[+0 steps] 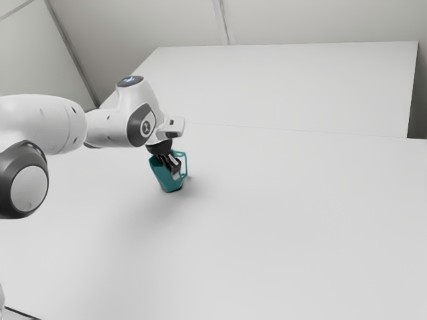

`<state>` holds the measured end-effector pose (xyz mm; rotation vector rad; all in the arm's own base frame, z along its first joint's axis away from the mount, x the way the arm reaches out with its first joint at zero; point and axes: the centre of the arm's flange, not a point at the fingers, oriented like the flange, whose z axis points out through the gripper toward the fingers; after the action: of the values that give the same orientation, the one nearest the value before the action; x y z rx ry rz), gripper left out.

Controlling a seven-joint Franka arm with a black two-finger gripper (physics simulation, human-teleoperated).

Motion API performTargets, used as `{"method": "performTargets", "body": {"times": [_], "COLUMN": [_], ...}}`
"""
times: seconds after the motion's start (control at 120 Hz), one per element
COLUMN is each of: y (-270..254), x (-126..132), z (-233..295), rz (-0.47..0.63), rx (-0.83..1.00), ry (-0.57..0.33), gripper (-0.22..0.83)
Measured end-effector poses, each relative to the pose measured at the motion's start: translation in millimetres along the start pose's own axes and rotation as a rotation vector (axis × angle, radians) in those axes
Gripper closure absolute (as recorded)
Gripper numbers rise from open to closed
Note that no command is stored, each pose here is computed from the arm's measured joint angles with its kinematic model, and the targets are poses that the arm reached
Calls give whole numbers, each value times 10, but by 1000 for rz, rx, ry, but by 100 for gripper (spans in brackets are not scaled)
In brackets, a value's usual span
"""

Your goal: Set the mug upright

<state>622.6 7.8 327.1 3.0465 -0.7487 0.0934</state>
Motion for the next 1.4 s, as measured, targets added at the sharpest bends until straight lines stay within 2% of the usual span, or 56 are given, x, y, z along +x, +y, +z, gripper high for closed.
{"method": "performTargets", "body": {"times": [0.133,0.3,0.433,0.658,0.783,0.983,1.225,1.4], "y": [10,17,32,11,-72,-311,-538,-288], "x": [6,17,16,-46,-120,-351,-678,-654], "z": [0,-198,-561,-1191,-1713,-2436,-2969,-3372], "rz": [-4,-5,-2,1,12,-11,-103,-116], "rx": [-5,0,11,42,88,155,203,212], "ry": [4,35,87,180,222,232,197,184], "gripper": [55,48,41,20,12,6,3,3]}}
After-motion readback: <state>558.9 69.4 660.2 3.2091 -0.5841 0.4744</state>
